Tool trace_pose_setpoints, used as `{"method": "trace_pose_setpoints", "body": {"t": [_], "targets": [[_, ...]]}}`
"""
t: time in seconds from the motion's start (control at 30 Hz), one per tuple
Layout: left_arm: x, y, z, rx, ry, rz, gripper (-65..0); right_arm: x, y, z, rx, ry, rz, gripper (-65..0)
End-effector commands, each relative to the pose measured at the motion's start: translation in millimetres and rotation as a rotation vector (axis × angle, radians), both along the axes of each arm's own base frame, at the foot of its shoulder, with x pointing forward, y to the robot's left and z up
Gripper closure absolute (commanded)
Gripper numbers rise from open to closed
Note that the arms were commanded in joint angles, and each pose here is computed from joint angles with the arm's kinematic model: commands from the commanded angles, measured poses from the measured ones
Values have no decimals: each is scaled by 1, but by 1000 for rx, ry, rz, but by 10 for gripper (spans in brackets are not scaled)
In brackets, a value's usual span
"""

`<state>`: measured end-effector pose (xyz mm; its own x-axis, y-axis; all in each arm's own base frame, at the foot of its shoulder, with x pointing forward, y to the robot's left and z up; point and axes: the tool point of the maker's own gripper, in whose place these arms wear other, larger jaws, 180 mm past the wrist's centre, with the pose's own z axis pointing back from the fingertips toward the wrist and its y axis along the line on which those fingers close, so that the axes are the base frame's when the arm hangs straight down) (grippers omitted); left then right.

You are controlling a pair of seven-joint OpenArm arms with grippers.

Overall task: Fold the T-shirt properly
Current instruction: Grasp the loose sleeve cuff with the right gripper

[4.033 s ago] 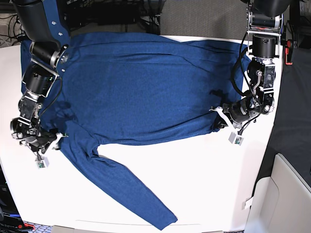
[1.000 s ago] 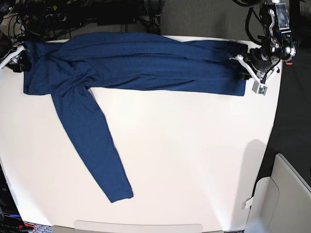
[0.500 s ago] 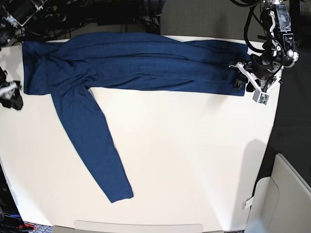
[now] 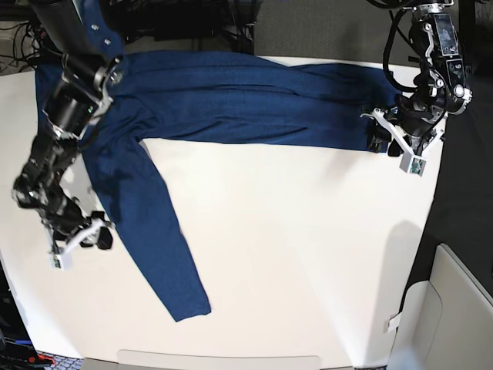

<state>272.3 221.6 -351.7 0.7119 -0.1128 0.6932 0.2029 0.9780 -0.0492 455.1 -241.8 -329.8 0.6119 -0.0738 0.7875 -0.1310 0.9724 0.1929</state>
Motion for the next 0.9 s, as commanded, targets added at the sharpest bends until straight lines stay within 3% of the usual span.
{"method": "trace_pose_setpoints", "body": {"t": [0.0,0.23,0.57,0.87], "targets": [[5,2,11,9,-37,-8,-284,15,-1,20,-6,-60,2,-280],[6,2,12,9,-40,-8,-284,31,21,1,15,-71,29,-280],[7,2,12,9,-42,-8,-284,29,2,3,-3,-89,1,-280],[11,2,16,10,-54,-10,-284,3,6,-39,-56,22,25,-280]]}}
